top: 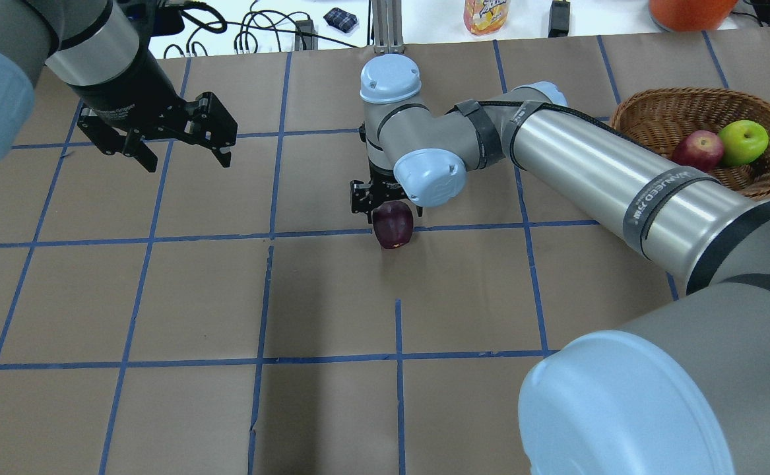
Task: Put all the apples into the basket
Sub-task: 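Carry the dark red apple over the basket with the right gripper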
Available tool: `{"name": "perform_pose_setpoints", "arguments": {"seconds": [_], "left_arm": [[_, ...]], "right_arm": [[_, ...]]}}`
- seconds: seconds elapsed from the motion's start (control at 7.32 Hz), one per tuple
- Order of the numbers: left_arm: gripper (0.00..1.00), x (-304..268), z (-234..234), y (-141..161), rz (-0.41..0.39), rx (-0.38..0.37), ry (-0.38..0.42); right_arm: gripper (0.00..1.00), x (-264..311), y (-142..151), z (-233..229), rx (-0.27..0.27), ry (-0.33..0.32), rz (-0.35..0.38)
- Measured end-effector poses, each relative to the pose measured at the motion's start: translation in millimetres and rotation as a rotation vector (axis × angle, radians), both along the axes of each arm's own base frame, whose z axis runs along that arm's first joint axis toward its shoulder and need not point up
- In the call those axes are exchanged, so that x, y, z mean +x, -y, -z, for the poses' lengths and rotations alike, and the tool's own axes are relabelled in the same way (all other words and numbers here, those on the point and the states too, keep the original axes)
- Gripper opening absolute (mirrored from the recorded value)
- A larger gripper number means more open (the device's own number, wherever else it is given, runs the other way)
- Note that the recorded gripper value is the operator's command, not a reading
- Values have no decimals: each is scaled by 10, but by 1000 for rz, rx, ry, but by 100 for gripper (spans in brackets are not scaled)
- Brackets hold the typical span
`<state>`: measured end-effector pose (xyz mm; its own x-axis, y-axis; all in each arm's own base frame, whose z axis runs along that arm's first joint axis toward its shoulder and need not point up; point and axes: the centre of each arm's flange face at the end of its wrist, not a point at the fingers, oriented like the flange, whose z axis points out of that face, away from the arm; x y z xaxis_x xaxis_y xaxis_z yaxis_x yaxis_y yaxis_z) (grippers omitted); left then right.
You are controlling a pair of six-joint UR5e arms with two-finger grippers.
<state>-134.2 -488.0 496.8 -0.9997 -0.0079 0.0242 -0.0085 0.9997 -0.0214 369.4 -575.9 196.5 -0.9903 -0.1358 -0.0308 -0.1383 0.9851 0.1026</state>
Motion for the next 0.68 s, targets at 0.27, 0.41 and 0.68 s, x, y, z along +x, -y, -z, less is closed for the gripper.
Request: {"name": "perform_pose_setpoints", "arguments": {"seconds": [0.27,0.41,0.68], "left_arm": [[100,0,-1,0,0,0,0],[100,1,1,-2,0,2,1],[100,1,-1,-3,0,1,1]], "right_arm": [[0,-12,22,55,2,-5,8],[0,-32,54,-14,-12,-2,13],[0,-261,122,-424,-34,-3,44]]}}
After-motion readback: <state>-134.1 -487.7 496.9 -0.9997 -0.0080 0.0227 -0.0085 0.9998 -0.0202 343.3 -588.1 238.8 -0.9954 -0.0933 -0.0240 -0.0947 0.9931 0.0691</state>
